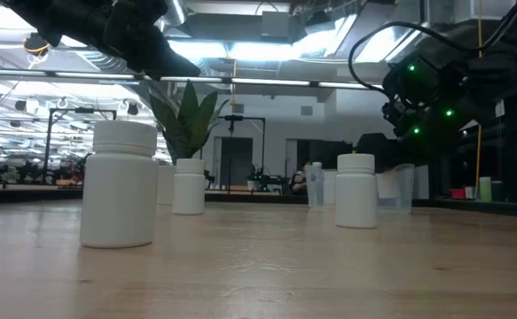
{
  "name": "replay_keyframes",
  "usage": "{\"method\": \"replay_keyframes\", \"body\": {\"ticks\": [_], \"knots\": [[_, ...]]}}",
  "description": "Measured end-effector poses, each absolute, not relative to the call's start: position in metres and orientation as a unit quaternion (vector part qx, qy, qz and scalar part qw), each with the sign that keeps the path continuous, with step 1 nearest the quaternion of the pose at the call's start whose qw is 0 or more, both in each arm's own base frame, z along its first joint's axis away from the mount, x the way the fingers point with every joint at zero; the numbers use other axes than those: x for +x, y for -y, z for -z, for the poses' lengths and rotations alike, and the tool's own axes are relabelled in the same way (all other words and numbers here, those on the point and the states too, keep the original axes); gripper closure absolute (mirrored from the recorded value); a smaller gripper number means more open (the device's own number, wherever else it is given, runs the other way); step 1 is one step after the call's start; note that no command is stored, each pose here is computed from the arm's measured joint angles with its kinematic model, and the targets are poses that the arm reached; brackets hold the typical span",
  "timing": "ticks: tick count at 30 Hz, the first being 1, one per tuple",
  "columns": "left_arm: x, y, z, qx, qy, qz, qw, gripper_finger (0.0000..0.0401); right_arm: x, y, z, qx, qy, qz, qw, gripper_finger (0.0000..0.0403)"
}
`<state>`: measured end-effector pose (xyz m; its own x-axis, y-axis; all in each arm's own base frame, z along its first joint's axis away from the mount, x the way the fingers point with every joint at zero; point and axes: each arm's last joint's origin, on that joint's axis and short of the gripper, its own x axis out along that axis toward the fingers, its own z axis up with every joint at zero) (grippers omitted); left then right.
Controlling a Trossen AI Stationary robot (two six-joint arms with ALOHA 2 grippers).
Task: Pick and place pill bottles into a basket
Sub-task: Put the white pill bottle into the transparent bin
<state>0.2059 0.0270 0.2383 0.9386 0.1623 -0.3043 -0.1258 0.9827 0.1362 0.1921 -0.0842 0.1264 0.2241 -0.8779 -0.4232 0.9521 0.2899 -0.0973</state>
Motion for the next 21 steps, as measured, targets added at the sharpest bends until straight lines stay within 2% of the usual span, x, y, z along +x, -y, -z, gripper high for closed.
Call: {"method": "replay_keyframes", "body": {"ticks": [9, 16, 21], "knots": [[0.2059, -0.0270, -0.2383, 0.060, -0.159, -0.073, 0.983, 0.0399, 0.1929, 0.0861, -0.1269, 0.100, -0.201, 0.581, 0.783, 0.0255], [0.2059, -0.0270, -0.2383, 0.060, -0.159, -0.073, 0.983, 0.0394, 0.1931, 0.0860, -0.1265, 0.096, -0.208, 0.575, 0.785, 0.0218], [0.2059, -0.0270, -0.2383, 0.060, -0.159, -0.073, 0.983, 0.0399, 0.1927, 0.0859, -0.1264, 0.093, -0.208, 0.577, 0.784, 0.0225]]}}
